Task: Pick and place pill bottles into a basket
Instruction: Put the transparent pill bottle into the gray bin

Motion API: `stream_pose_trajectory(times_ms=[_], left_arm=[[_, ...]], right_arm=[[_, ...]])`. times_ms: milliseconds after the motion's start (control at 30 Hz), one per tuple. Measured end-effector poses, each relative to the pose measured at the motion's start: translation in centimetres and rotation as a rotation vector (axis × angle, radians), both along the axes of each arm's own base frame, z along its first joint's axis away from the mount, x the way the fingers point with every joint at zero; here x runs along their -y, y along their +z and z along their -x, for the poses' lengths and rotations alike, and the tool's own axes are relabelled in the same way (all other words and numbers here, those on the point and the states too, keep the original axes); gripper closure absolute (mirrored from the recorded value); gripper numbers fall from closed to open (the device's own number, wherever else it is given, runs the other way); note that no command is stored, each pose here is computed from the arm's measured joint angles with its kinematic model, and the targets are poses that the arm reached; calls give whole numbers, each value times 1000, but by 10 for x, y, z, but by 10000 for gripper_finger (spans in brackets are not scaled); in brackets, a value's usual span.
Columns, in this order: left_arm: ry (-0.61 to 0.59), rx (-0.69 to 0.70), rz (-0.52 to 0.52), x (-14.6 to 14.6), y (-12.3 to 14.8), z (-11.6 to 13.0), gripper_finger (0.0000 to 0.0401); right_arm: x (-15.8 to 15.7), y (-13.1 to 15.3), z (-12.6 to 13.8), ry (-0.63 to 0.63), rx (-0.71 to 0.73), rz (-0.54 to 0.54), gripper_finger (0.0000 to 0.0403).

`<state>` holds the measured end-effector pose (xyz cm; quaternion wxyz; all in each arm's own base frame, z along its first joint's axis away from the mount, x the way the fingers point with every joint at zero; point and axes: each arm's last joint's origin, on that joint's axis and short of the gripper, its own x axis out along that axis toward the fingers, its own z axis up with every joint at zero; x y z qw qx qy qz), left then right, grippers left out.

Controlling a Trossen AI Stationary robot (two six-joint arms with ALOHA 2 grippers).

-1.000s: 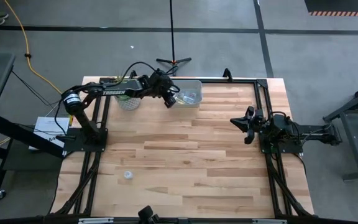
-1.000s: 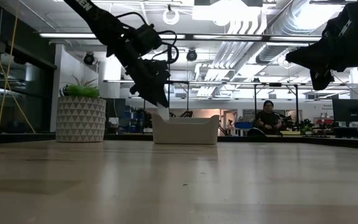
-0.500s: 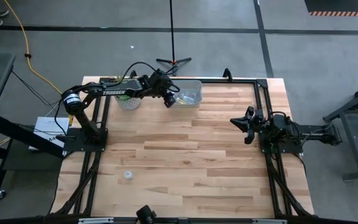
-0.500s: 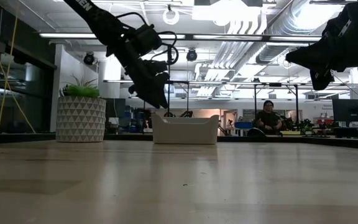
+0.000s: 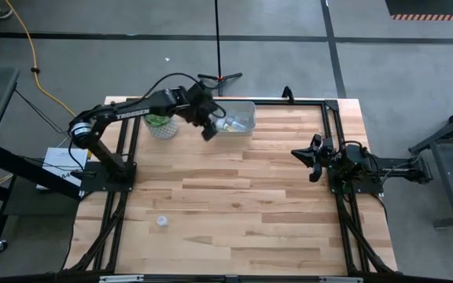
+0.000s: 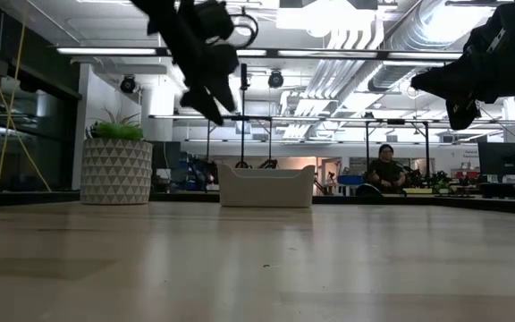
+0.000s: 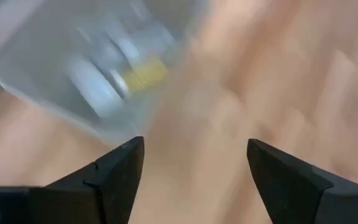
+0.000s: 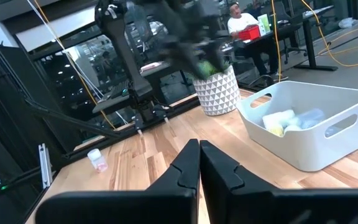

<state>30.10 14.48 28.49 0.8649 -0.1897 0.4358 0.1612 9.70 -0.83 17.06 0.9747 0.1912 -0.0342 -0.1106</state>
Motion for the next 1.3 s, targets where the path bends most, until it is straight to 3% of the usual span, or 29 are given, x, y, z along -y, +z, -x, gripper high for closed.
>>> stream_pose_trajectory(times_ms=[167, 367, 867, 1300], left_arm=[[-62, -188, 207, 45, 23, 6, 102], [17, -452, 351, 106, 22, 15, 116], [185, -799, 494, 230, -23, 40, 117], [237, -813, 480, 275, -76, 64, 116]], right_arm=[[0, 0, 0, 0, 0, 0, 398], [-1, 0, 0, 23, -1, 0, 401], [-3, -1, -1, 109, -5, 2, 400], [-3, -1, -1, 109, -6, 10, 401]])
